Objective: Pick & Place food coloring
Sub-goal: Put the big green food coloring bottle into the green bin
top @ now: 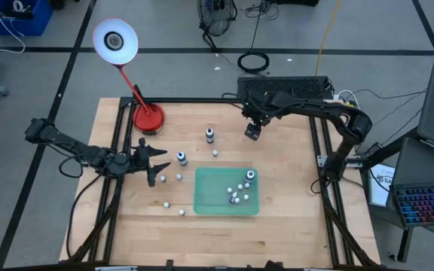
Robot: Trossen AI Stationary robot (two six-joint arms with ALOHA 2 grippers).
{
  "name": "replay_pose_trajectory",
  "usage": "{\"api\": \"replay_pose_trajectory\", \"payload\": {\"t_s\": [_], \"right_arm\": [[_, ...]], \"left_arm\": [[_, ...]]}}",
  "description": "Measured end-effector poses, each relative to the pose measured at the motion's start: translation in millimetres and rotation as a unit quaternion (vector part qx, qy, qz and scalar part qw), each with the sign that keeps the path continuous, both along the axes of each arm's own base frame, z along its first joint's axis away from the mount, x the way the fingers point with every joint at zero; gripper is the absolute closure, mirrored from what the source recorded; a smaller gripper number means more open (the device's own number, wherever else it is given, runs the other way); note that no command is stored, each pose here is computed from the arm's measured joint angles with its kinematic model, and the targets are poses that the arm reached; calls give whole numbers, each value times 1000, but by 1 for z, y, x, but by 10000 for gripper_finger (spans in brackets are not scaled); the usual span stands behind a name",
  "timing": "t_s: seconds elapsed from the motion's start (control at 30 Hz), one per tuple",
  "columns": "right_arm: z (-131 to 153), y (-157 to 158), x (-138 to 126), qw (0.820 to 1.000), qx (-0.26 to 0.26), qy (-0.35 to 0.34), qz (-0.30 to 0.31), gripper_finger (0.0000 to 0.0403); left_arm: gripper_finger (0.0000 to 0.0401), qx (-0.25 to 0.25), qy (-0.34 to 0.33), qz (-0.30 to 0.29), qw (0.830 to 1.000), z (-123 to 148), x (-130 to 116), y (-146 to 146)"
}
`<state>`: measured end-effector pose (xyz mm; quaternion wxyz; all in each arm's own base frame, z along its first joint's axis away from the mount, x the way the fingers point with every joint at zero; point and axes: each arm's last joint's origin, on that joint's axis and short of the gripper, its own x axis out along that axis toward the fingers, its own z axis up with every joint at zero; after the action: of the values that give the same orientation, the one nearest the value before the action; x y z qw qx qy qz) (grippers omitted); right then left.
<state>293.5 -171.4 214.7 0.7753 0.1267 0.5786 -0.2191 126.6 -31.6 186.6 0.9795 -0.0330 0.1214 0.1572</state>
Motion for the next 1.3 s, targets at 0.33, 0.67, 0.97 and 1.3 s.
{"api": "replay_pose_trajectory", "payload": {"t_s": [0.33, 0.67, 0.97, 1.3], "right_arm": [[-12, -4, 7, 1000, 0, 3, 5, 165], [-17, -8, 5, 1000, 5, 11, -2, 223], [-16, -6, 7, 1000, -1, 10, 12, 267], [64, 77, -3, 991, -84, -61, 86, 267]], "left_arm": [[164, 0, 0, 0, 1000, 0, 0, 0], [164, 0, 0, 0, 1000, 0, 0, 0], [164, 0, 0, 0, 1000, 0, 0, 0], [164, 0, 0, 0, 1000, 0, 0, 0]]}}
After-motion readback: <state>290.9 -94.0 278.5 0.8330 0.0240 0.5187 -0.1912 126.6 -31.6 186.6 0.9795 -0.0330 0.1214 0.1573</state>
